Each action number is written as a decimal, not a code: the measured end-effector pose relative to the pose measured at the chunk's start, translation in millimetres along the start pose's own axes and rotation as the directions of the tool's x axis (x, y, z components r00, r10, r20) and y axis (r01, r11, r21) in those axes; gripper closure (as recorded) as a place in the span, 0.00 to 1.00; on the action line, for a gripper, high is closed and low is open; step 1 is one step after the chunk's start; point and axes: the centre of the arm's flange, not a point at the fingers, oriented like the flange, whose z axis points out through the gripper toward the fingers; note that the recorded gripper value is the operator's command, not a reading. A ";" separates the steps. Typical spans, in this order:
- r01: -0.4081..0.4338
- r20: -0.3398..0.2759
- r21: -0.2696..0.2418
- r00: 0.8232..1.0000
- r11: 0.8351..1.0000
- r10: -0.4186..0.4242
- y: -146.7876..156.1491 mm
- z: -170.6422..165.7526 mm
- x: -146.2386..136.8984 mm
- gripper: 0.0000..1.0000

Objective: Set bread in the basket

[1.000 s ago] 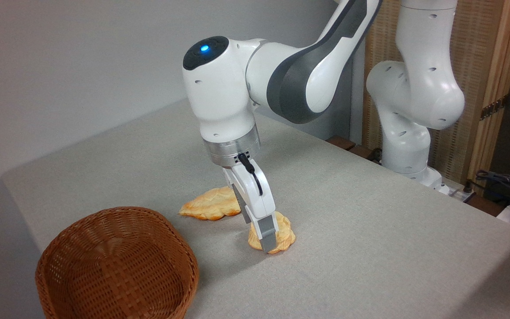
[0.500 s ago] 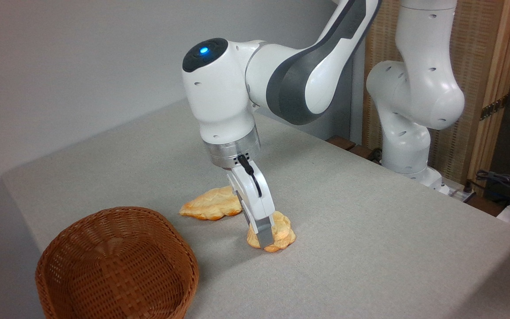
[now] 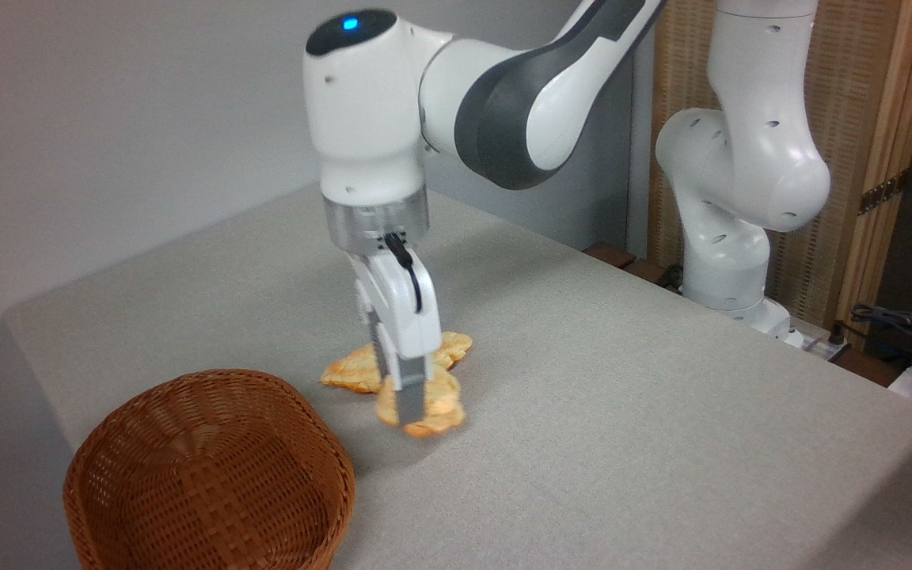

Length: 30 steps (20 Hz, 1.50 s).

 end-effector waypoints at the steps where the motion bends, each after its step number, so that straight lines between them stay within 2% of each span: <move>1: 0.019 -0.030 0.037 0.999 0.999 -0.018 -3.5 -5.5 4.6 0.50; 3: 0.078 -0.090 0.098 0.993 0.992 -0.070 -8.7 -12.7 13.4 0.50; 6: 0.177 -0.213 0.152 0.967 0.972 -0.142 -17.4 -25.5 26.2 0.48; 8: 0.215 -0.274 0.169 0.948 0.962 -0.164 -22.6 -33.6 32.7 0.31; 9: 0.231 -0.302 0.179 0.938 0.956 -0.170 -25.1 -35.9 36.2 0.12; 10: 0.246 -0.329 0.195 0.928 0.950 -0.173 -27.5 -36.4 40.4 0.02; 11: 0.258 -0.352 0.216 0.920 0.942 -0.171 -29.9 -34.8 45.1 0.00; 14: 0.265 -0.373 0.252 0.914 0.931 -0.159 -33.0 -16.4 61.1 0.00; 17: 0.262 -0.363 0.247 0.918 0.933 -0.162 -34.5 -2.6 66.3 0.00; 20: 0.262 -0.362 0.248 0.918 0.933 -0.162 -35.0 -2.4 66.8 0.00; 24: 0.258 -0.378 0.253 0.913 0.932 -0.150 -31.4 -11.9 74.6 0.00; 30: 0.292 -0.433 0.243 0.886 0.925 -0.166 -16.6 -50.3 81.1 0.00</move>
